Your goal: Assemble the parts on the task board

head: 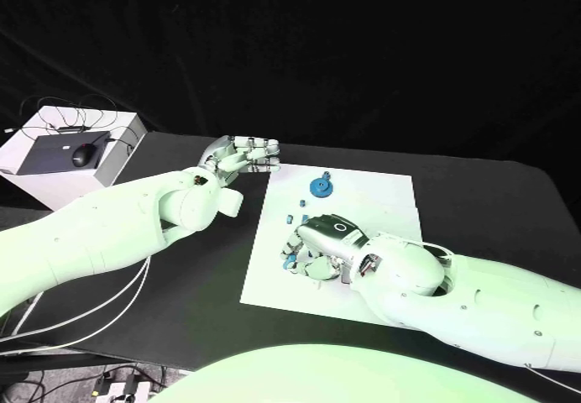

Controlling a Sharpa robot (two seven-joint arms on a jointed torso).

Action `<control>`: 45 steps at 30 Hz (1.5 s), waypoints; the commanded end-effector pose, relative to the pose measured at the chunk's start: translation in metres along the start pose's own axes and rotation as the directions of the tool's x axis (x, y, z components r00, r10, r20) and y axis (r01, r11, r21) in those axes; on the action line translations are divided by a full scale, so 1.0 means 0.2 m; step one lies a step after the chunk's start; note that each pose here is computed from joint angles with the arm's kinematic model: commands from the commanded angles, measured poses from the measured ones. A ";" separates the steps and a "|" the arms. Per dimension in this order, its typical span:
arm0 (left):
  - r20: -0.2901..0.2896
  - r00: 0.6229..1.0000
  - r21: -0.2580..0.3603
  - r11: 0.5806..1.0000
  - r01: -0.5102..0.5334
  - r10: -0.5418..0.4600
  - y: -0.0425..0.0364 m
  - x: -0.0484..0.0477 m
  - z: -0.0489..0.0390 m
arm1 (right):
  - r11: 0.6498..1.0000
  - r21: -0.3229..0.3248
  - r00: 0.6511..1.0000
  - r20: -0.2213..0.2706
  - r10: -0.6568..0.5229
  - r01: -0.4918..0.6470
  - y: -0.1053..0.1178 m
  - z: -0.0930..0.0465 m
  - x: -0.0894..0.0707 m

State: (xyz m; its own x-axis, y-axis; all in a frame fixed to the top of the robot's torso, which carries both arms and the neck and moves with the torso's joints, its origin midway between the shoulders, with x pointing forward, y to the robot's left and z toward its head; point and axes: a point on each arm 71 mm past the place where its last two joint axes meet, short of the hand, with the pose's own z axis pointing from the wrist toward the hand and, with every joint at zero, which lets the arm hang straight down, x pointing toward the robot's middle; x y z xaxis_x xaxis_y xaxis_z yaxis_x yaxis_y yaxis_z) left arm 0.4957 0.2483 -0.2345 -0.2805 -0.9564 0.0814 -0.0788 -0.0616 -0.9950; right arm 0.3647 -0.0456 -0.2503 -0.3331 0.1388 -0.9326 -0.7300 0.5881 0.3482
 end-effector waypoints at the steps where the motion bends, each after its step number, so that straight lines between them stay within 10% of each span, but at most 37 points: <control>1: -0.018 1.000 0.008 1.000 0.009 -0.009 -0.006 0.008 0.001 | 0.999 -0.006 0.999 -0.001 -0.043 0.043 0.00 0.00 0.01; 45: -0.015 1.000 0.008 1.000 0.007 -0.007 -0.008 -0.002 -0.004 | 0.996 0.026 0.995 -0.060 -0.079 0.081 -0.05 -0.02 0.05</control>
State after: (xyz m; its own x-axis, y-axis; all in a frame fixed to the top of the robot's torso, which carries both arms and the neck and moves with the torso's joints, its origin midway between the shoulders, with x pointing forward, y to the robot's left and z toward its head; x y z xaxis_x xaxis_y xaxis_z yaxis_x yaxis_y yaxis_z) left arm 0.4954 0.2510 -0.2343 -0.2771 -0.9576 0.0792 -0.0790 -0.0594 -0.9951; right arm 0.3672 -0.0530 -0.2610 -0.3151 0.0578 -0.9473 -0.7351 0.6164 0.2822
